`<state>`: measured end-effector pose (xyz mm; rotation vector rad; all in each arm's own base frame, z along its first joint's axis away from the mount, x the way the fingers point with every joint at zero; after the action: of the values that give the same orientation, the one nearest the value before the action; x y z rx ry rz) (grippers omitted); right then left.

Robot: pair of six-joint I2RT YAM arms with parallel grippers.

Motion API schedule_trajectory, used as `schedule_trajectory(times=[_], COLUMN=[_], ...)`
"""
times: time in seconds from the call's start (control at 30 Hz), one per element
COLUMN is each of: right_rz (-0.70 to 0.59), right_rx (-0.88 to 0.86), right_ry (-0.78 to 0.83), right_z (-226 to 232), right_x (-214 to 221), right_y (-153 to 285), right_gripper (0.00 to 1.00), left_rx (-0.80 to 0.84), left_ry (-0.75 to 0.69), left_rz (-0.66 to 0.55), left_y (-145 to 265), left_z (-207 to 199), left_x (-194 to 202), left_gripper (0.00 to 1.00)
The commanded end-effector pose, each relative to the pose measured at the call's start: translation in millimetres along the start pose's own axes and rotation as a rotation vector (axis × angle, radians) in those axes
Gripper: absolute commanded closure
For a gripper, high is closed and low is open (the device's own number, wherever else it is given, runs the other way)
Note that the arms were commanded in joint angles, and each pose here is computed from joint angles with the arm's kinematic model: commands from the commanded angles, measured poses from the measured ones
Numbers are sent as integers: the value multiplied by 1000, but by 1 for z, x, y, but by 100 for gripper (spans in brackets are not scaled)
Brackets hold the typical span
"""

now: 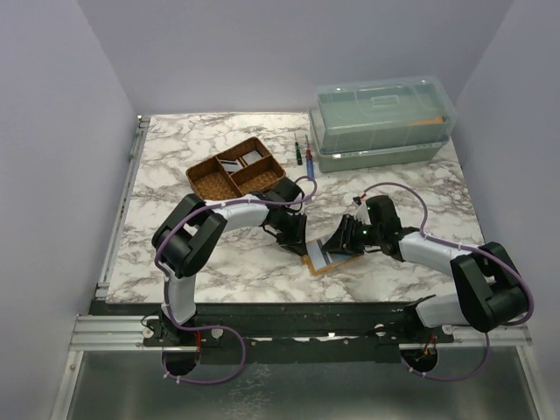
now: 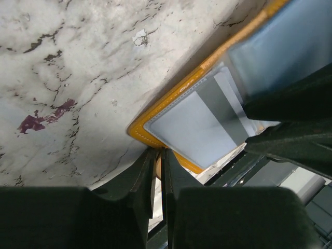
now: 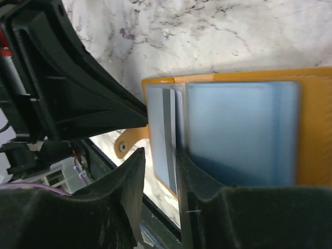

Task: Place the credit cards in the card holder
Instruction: Insert the credit card into the card holder.

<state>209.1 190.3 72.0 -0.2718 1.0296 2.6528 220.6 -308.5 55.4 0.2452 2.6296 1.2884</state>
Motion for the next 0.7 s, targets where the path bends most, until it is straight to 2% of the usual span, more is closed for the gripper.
schedule_trajectory(times=[0.0,0.33,0.43,0.5,0.67], right_rz=[21,7,-21,-75,-158], right_rx=[-124,14,114,203,235], right_ry=[-20,-30,9,57,239], right_z=[17,5,5,8,42], right_x=[5,4,-7,-24,-66], right_y=[-2,5,16,28,56], right_gripper=[67,61,58,52,39], left_rx=[-51,-61,-53,-49,-70], left_ry=[6,-16,-10,-21,-68], left_rz=[18,-51,-106,-160,-311], left_y=[-17,-1,19,37,74], left_z=[13,6,6,4,-2], left_x=[4,-10,-17,-23,-36], left_gripper=[84,81,74,67,53])
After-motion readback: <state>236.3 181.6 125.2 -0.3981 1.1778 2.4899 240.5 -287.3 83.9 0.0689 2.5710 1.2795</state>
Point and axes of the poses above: each gripper's point midway between its finger pads, its own y axis back along the fingers, its own z axis along the line the jaws close on, x = y × z, the point moved 4 cm from there along y, back along the fingers, and after that the axes turned 1 degree about y, right-handed, at the moved point
